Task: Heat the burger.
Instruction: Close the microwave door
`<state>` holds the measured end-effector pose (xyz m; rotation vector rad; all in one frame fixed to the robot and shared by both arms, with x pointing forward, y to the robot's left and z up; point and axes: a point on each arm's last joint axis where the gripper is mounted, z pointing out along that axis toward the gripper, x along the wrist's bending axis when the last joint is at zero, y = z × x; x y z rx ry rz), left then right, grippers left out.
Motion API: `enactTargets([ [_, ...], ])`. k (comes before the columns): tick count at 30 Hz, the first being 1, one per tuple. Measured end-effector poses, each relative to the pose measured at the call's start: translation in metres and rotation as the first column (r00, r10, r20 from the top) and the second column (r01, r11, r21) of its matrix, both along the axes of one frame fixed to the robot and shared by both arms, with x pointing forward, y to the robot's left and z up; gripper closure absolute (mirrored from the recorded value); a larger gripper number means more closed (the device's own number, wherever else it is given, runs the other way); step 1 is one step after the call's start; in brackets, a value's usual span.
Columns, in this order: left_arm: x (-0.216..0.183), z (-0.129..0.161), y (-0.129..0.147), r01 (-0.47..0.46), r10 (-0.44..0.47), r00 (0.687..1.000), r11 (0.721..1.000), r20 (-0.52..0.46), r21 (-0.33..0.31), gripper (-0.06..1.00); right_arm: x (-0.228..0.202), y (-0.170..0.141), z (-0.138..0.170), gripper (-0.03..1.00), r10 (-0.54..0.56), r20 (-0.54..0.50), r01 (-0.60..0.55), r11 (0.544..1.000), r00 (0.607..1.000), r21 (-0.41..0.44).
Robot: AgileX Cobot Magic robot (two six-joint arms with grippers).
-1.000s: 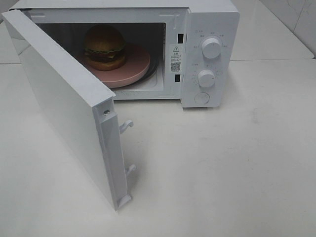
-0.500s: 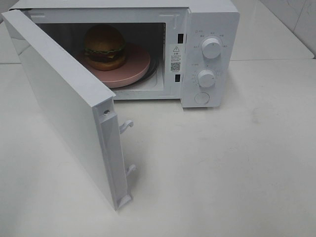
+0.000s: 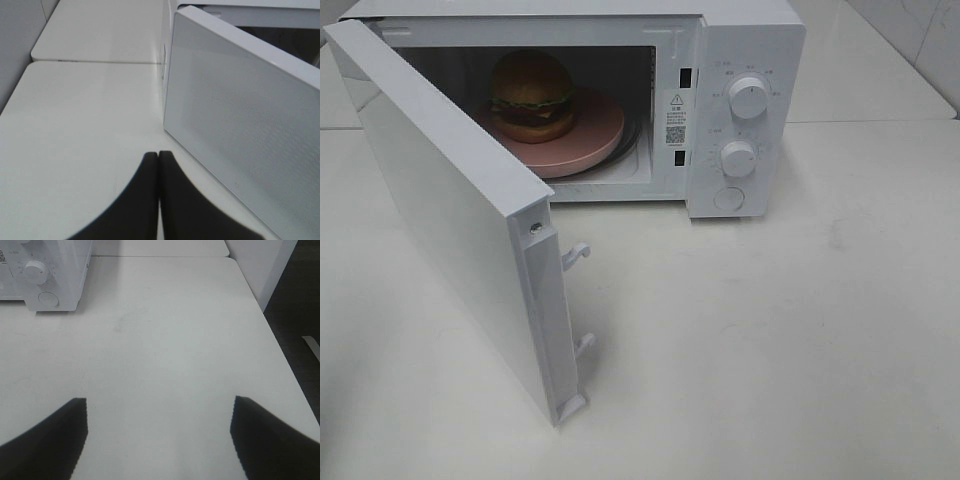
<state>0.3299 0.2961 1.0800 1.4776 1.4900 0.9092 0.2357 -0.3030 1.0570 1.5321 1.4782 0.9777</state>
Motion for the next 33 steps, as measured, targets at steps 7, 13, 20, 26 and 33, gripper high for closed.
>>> enactTargets([
  [7,0.018,-0.023,0.003,-0.02,0.012,0.987,0.999,0.161,0.044,0.94,0.0,0.0,0.0,0.2,0.0,0.0,0.0,1.0,1.0,0.0],
  [13,0.024,-0.044,0.006,-0.057,0.043,0.959,0.997,0.28,0.044,0.94,0.0,0.0,0.0,0.2,0.0,0.0,0.0,1.0,1.0,0.0],
  [20,0.039,-0.061,0.007,-0.076,0.059,0.961,0.996,0.271,0.051,0.94,0.0,0.0,0.0,0.2,0.0,0.0,0.0,1.0,1.0,0.0],
  [26,0.054,-0.07,0.007,-0.073,0.06,0.971,0.996,0.232,0.049,0.94,0.0,0.0,0.0,0.2,0.0,0.0,0.0,1.0,1.0,0.0],
  [33,0.065,-0.076,0.002,-0.019,0.011,0.974,0.999,0.225,0.031,0.94,0.0,0.0,0.0,0.2,0.0,0.0,0.0,1.0,1.0,0.0],
])
